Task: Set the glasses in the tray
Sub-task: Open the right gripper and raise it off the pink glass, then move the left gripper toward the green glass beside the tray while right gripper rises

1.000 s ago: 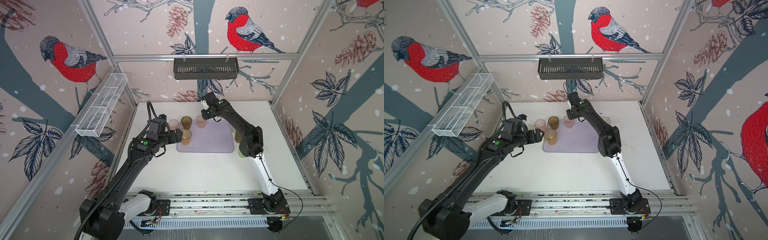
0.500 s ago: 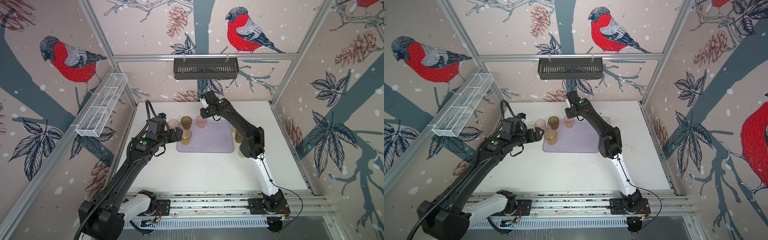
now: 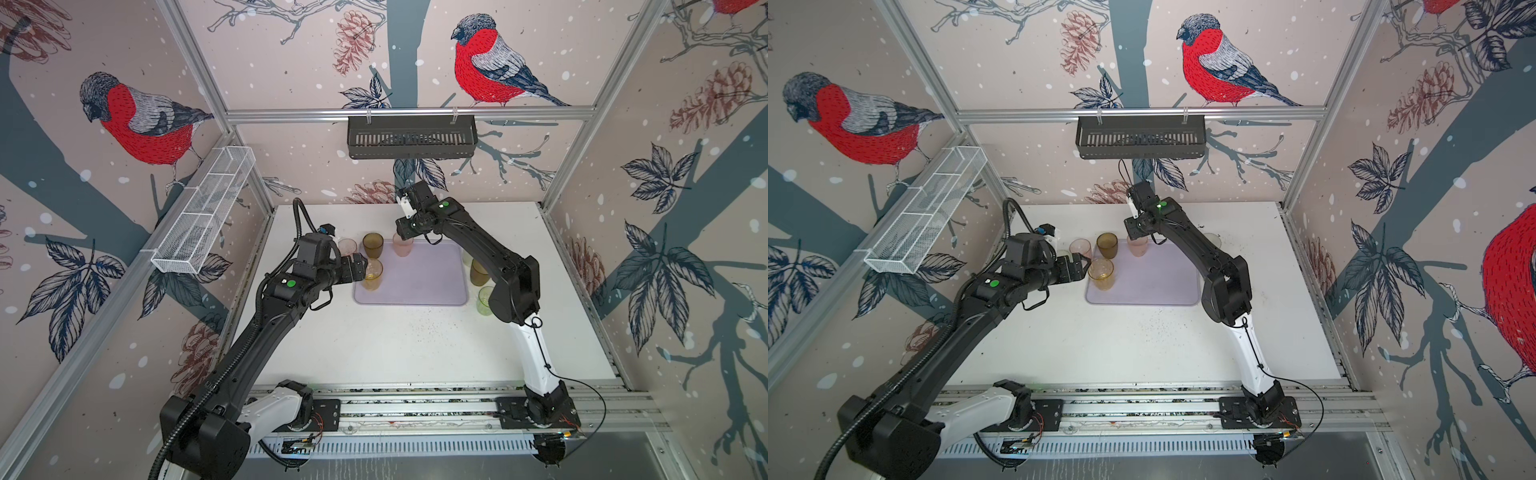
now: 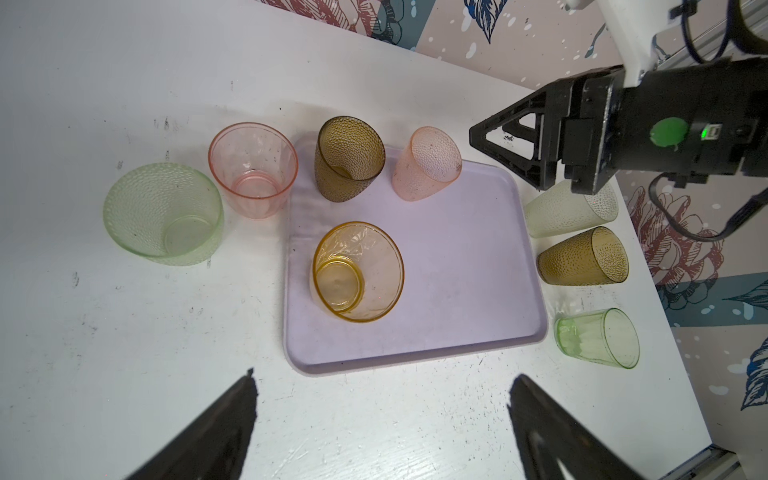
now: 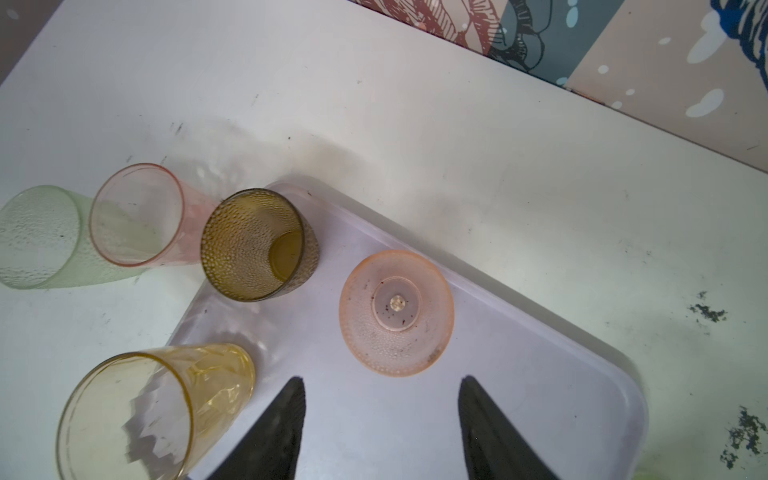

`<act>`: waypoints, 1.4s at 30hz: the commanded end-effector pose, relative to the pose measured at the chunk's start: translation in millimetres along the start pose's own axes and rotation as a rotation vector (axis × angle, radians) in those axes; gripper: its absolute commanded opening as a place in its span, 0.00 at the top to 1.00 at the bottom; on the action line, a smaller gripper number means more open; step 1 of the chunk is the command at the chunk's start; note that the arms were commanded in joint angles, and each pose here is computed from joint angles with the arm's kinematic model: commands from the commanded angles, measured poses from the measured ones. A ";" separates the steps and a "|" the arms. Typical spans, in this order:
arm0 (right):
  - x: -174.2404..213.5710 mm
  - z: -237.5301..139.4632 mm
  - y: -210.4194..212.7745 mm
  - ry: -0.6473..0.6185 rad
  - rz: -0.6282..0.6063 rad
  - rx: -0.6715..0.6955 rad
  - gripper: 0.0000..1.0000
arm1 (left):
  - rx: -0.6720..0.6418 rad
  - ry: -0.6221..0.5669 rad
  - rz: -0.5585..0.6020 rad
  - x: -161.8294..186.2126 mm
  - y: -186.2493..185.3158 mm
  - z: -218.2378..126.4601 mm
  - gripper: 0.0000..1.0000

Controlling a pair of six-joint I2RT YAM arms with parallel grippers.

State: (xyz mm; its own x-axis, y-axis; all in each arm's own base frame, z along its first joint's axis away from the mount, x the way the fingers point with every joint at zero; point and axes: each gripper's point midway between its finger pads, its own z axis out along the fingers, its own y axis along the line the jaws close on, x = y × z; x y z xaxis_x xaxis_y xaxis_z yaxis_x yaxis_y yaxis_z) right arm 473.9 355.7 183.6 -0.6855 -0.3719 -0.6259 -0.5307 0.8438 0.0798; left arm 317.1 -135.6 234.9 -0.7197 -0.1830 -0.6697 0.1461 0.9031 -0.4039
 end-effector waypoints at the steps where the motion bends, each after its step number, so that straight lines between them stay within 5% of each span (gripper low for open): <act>1: -14.0 -9.3 5.9 -0.059 -0.002 -0.005 0.38 | 0.036 -0.022 0.015 -8.4 -8.3 -2.0 0.05; 18: -18.4 -45.4 5.7 -0.108 -0.030 0.022 0.26 | 0.000 -0.001 -0.016 -12.2 -6.7 -9.4 0.05; 42: 8.5 -85.7 9.7 -0.166 -0.052 -0.025 0.22 | -0.109 0.037 -0.151 -33.7 25.6 -0.2 0.11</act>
State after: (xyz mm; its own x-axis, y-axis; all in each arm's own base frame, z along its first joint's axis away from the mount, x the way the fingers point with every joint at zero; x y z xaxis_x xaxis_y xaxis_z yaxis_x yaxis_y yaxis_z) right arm 419.9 324.1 233.6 -0.5969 -0.3642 -0.7149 -0.5648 0.8236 0.0520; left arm 343.8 -112.2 248.4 -0.7468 -0.2792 -0.6037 -0.0058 0.9103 -0.4138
